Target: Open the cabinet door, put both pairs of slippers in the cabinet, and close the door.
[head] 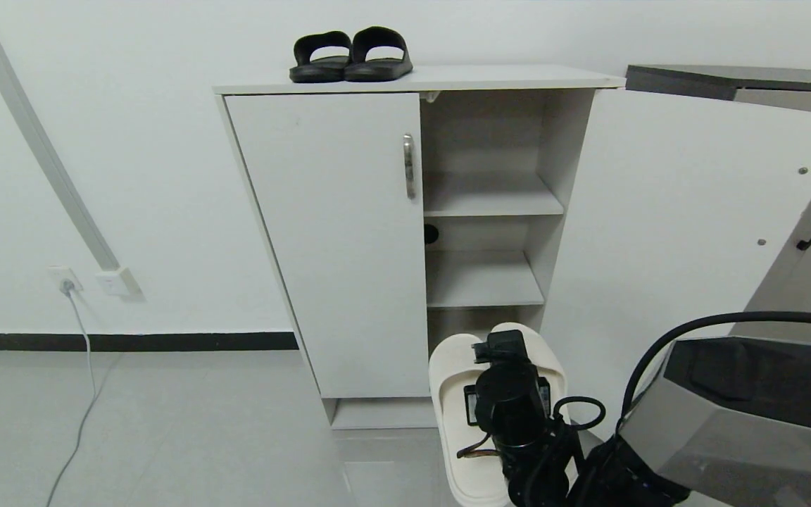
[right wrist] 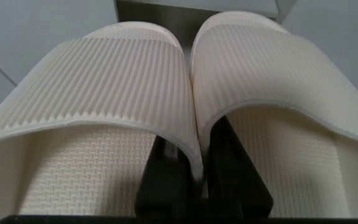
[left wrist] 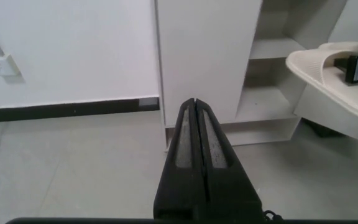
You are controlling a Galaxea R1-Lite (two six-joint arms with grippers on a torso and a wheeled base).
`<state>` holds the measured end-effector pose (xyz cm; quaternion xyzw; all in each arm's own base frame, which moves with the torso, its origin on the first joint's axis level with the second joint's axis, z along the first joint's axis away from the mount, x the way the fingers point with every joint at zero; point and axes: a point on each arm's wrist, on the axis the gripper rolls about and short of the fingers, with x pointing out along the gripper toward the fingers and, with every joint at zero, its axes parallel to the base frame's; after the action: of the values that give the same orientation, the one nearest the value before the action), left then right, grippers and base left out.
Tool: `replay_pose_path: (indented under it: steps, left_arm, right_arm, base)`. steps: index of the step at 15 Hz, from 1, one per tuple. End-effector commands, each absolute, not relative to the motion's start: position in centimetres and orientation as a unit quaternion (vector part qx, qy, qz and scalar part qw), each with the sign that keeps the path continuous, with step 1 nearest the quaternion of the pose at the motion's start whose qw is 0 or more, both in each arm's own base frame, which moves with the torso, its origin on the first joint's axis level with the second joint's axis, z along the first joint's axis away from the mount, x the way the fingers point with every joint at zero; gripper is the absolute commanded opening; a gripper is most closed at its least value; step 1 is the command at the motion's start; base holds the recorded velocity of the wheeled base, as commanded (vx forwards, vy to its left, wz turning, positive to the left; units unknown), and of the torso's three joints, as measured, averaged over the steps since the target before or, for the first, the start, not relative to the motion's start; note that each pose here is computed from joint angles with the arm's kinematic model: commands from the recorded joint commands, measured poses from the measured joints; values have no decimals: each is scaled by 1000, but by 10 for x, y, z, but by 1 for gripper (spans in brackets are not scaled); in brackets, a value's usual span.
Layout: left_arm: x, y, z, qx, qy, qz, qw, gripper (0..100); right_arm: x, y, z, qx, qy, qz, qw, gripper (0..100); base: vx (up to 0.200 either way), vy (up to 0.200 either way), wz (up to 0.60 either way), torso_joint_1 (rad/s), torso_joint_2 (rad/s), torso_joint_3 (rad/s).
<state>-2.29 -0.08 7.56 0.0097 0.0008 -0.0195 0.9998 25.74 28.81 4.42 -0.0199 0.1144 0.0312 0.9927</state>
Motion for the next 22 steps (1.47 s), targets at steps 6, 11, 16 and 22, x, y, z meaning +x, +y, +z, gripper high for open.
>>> replay_pose_path:
  steps: [6, 11, 16, 22]
  left_arm:
    - [-23, -1, 76, 10, 1, -18, 1000, 0]
    - [-23, -1, 76, 10, 1, -18, 1000, 0]
    - [-23, -1, 76, 10, 1, -19, 1000, 0]
    - [-23, -1, 76, 10, 2, -19, 1000, 0]
  right_arm:
    - [267, 287, 34, -24, 118, 18, 993, 0]
    - [273, 282, 34, -21, 118, 8, 993, 0]
    - [276, 280, 34, -20, 117, 4, 993, 0]
    - [276, 280, 34, -21, 116, 0, 993, 0]
  base:
    - [0, 0, 0, 0, 0, 0]
    - [0, 0, 0, 0, 0, 0]
    - [0, 0, 0, 0, 0, 0]
    - [0, 0, 0, 0, 2, -44]
